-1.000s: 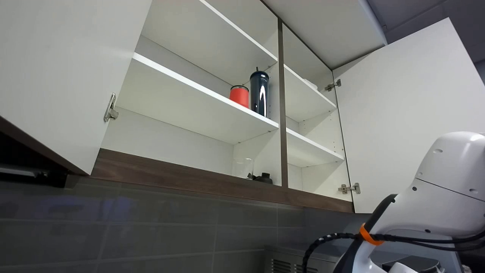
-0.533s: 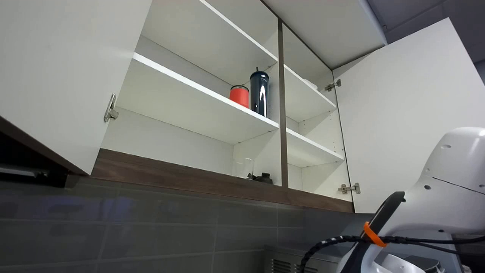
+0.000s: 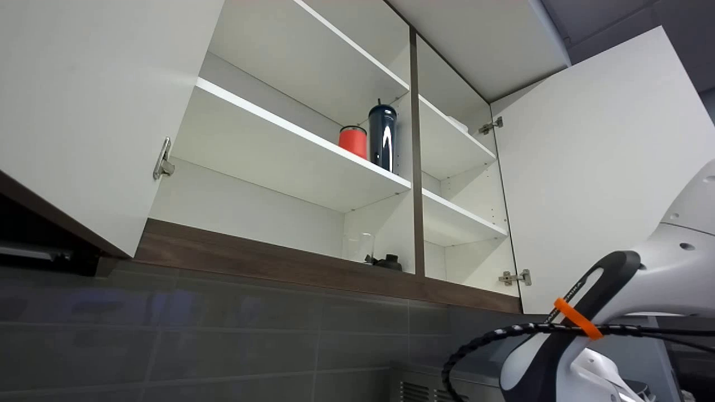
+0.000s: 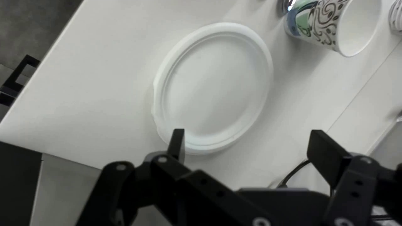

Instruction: Remove the white plates from the cabinet on the left and put them on the counter.

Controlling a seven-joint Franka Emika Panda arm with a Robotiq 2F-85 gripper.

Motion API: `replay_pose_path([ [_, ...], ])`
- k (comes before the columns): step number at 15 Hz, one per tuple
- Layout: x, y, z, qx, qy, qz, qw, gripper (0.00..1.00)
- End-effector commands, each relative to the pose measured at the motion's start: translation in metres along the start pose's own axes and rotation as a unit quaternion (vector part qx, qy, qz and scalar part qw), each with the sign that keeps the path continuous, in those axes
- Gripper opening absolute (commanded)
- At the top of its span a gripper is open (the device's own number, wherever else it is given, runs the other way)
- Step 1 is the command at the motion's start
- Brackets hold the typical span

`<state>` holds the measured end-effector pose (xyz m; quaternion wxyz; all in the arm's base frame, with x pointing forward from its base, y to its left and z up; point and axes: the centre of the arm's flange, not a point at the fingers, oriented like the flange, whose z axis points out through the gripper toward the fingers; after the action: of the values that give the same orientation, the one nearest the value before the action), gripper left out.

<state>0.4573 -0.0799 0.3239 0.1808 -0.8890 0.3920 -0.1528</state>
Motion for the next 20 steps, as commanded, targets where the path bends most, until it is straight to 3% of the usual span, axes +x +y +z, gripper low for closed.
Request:
replay_pose_path([
  [1, -0.030, -0.025, -0.034, 0.003, 0.002, -0.034, 0.9994, 1.00],
  [6, -0.055, -0.056, -0.049, -0.012, 0.009, -0.116, 0.9931, 1.00],
  [13, -0.079, -0.084, -0.068, -0.031, 0.033, -0.211, 0.9765, 1.00],
  [20, -0.091, -0.086, -0.075, -0.082, -0.004, -0.253, 0.9639, 1.00],
])
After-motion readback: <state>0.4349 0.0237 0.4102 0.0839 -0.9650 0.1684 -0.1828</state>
